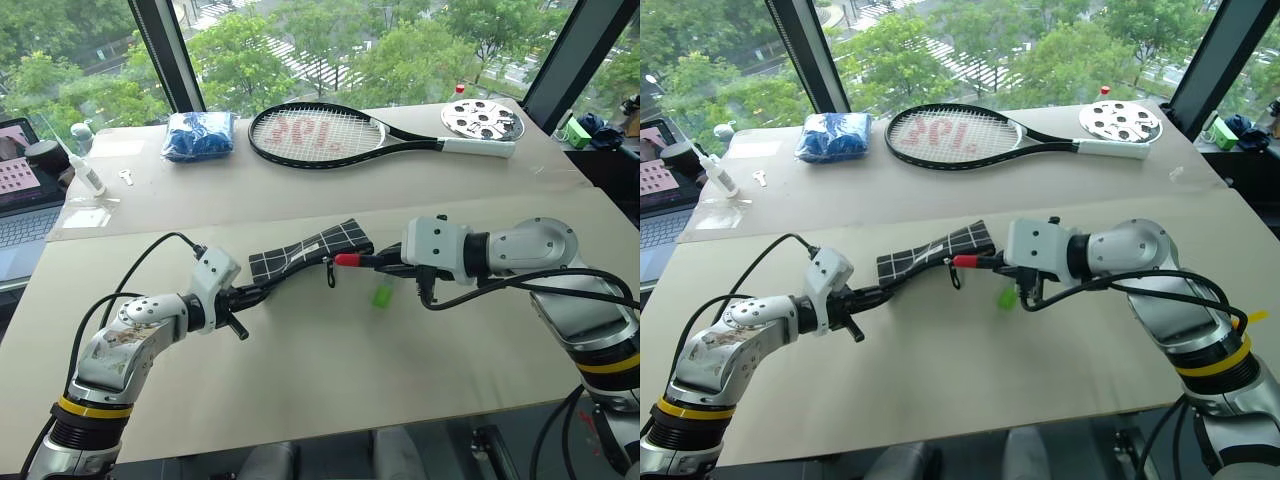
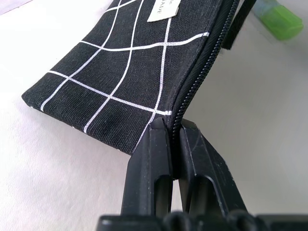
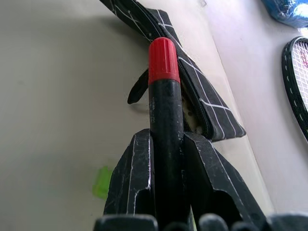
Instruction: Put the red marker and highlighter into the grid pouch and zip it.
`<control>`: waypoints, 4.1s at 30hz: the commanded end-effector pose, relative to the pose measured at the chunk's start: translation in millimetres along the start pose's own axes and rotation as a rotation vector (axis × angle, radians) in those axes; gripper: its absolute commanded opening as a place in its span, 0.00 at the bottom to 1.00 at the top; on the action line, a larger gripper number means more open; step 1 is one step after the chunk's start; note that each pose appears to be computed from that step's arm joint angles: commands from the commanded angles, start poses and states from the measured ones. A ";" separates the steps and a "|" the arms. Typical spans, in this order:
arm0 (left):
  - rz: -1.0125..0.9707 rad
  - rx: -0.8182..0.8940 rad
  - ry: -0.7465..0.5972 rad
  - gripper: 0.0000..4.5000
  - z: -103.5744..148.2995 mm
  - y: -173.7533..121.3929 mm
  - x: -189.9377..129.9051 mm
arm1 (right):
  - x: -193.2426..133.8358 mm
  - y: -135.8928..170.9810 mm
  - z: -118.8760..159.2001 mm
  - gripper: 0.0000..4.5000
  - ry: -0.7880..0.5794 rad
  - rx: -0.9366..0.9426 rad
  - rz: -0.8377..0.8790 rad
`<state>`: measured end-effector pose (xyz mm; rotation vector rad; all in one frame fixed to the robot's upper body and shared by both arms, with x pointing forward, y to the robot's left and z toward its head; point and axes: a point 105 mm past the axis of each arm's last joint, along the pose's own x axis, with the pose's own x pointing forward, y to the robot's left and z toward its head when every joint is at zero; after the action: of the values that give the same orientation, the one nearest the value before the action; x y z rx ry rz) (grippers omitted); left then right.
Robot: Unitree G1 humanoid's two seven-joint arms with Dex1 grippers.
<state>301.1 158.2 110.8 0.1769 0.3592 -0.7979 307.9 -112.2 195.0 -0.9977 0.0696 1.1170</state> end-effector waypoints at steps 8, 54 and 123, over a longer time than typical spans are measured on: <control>0.006 0.022 -0.027 0.00 8.6 1.3 -1.6 | -3.4 -14.8 -6.6 0.11 0.093 -0.084 -0.058; -0.007 0.019 -0.015 0.00 0.1 -6.4 1.3 | 110.7 -14.4 14.6 0.11 0.046 -0.603 -0.170; -0.031 -0.017 -0.038 0.00 9.5 -0.8 -6.4 | 19.1 11.1 -45.9 0.99 -0.001 0.996 -0.286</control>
<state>294.0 160.5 109.2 0.1297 0.3921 -0.8294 327.0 -122.5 141.4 -0.1400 0.4373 0.7692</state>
